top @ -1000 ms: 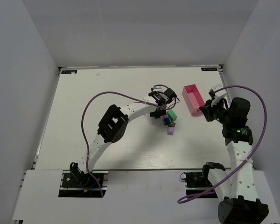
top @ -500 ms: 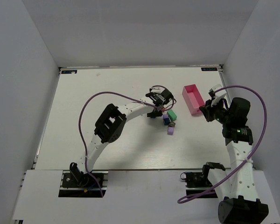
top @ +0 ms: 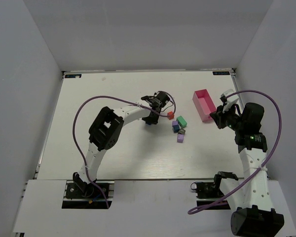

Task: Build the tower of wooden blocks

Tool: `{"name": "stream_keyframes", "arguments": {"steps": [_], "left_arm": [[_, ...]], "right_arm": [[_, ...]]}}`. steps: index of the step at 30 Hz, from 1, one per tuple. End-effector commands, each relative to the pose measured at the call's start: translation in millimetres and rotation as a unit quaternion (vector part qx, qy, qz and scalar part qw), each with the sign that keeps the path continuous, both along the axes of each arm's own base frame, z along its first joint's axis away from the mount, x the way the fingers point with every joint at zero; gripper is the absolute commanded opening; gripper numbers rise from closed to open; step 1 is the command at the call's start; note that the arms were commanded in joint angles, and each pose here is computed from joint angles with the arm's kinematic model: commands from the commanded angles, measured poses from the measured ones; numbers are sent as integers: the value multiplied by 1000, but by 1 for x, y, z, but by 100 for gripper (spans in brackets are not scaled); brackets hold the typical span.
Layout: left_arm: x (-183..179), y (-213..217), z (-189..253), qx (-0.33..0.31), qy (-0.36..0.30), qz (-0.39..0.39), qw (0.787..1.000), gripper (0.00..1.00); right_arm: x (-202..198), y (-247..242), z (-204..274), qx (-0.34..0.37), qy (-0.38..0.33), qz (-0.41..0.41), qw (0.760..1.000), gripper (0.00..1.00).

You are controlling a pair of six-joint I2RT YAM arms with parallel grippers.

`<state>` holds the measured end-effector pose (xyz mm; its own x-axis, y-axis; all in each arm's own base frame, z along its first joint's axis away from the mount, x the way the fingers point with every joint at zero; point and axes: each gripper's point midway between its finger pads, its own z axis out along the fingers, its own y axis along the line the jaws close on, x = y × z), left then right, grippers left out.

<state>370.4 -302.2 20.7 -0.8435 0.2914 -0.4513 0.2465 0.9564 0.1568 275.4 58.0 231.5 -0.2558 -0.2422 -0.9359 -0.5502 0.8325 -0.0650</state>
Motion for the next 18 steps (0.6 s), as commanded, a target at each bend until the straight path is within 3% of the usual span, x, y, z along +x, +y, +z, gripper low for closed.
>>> {"name": "stream_keyframes", "arguments": {"steps": [1,5,10,12,15,18], "left_arm": [[-12,8,5,18,28,-169,985,21],[-18,3,10,-3,33,-282,959,21],[-19,-2,17,-3,32,-423,906,18],[-21,-3,16,0,34,-455,890,16],[-17,6,15,14,36,-488,872,2],[-9,9,17,8,33,-513,858,2]], "right_arm": [[2,2,2,0,-12,9,1000,10],[3,2,0,1,-9,12,1000,10],[2,2,-1,-1,-7,13,1000,10],[2,3,-1,-1,-9,14,1000,10],[2,2,0,-2,-10,13,1000,10],[2,2,-1,-4,-10,15,1000,10]]}}
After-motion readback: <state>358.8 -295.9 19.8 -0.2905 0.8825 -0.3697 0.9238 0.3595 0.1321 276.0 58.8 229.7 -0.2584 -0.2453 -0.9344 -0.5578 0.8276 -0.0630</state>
